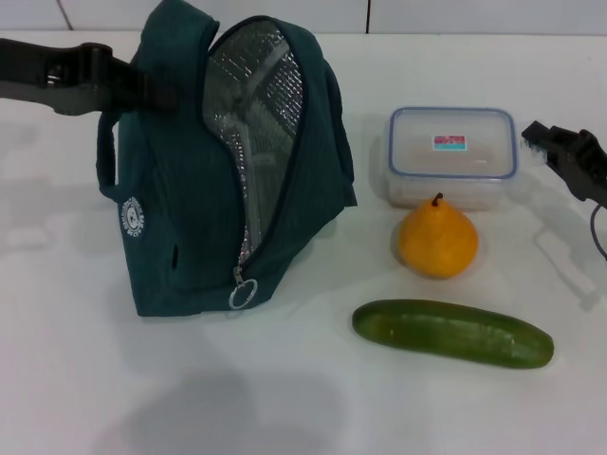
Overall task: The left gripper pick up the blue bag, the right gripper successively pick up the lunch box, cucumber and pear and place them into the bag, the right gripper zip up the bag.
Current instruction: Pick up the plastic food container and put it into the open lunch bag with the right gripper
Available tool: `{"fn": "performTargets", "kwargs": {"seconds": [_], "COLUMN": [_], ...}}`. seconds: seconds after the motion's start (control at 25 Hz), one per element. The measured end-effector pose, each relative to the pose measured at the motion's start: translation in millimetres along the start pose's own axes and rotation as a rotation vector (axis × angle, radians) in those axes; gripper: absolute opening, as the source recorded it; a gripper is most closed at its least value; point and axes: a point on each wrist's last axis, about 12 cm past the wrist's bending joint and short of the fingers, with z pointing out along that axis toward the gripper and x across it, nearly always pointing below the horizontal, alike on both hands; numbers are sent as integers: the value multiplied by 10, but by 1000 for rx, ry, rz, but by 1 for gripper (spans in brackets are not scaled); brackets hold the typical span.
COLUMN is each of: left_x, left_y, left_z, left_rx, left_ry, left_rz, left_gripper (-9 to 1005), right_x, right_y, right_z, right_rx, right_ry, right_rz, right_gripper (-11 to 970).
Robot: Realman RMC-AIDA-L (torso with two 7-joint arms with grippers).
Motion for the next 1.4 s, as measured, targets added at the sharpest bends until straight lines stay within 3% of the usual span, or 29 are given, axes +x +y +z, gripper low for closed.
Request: {"fn": "performTargets", "kwargs": {"seconds": [0.48, 1.16, 1.4], "left_x": [-9, -29, -45], "left_y": [-9, -29, -44], "left_z": [8, 29, 44], "left_rx": [2, 7, 9], "left_ry": [1, 3, 7], "left_rz": [-2, 2, 7], "left_gripper": [41, 42, 42], "right_x": [-48, -138, -202], "right_y": [106, 256, 415], "right_z": [-126, -267, -249], "right_rx": [-135, -306, -426], "right_ry": [-70, -181, -195], "right_rz": [-38, 20, 65], "right_gripper": [90, 90, 89]}}
